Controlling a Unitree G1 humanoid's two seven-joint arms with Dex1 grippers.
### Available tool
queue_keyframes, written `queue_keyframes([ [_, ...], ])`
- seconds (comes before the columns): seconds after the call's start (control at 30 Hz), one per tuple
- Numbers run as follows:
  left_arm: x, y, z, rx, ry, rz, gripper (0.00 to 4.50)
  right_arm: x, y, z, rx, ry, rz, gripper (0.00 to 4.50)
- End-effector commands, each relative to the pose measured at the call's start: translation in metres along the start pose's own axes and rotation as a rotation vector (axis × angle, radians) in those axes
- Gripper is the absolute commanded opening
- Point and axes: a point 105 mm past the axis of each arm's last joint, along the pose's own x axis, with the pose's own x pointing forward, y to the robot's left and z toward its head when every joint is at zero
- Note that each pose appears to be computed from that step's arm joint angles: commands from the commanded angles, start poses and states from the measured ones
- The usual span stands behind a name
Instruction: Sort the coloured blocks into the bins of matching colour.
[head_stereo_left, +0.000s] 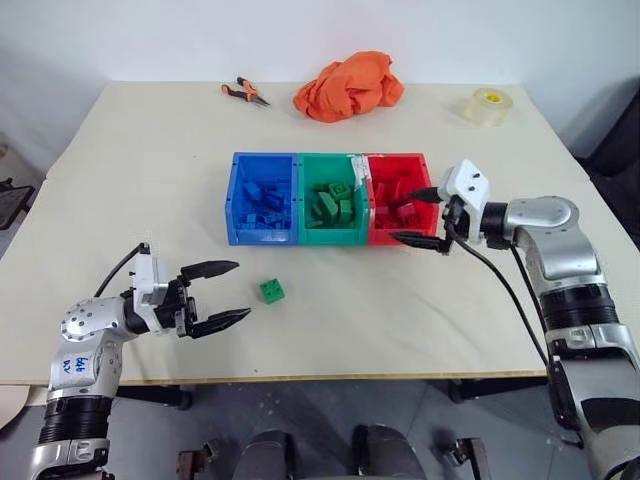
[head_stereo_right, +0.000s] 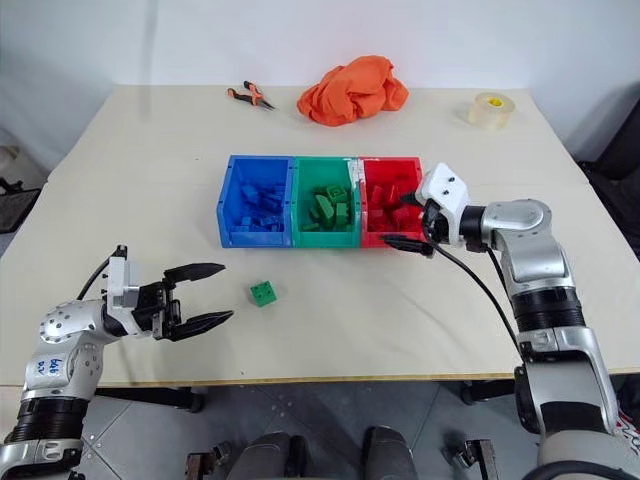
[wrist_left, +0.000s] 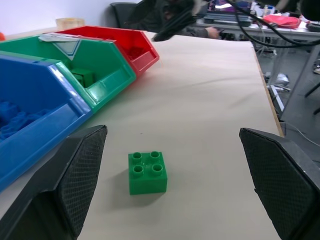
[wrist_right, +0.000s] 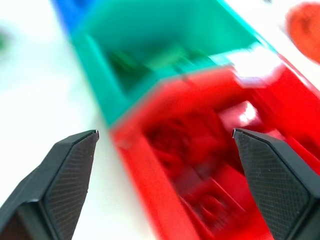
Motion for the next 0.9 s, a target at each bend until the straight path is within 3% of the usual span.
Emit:
queue_keyframes([
  [0.03, -0.007, -0.002, 0.005, 0.006, 0.003, 0.045, 4.50, -0.027, 0.030, 0.003, -0.034, -0.009, 0.156, 4.48],
  [0.27, -0.033, -0.008, 0.000, -0.024, 0.090, 0.192, 4.50, -0.073, 0.048, -0.032, -0.006, 0.090, 0.224, 4.48],
  [0.57, -0.035, -0.009, -0.011, -0.100, 0.258, 0.416, 4.50, -0.057, 0.040, -0.023, -0.013, 0.017, 0.227, 4.48],
  [0.9, 0.032, -0.005, -0.029, -0.168, 0.263, 0.386, 4.50, -0.044, 0.037, -0.018, -0.020, -0.003, 0.234, 4.48],
])
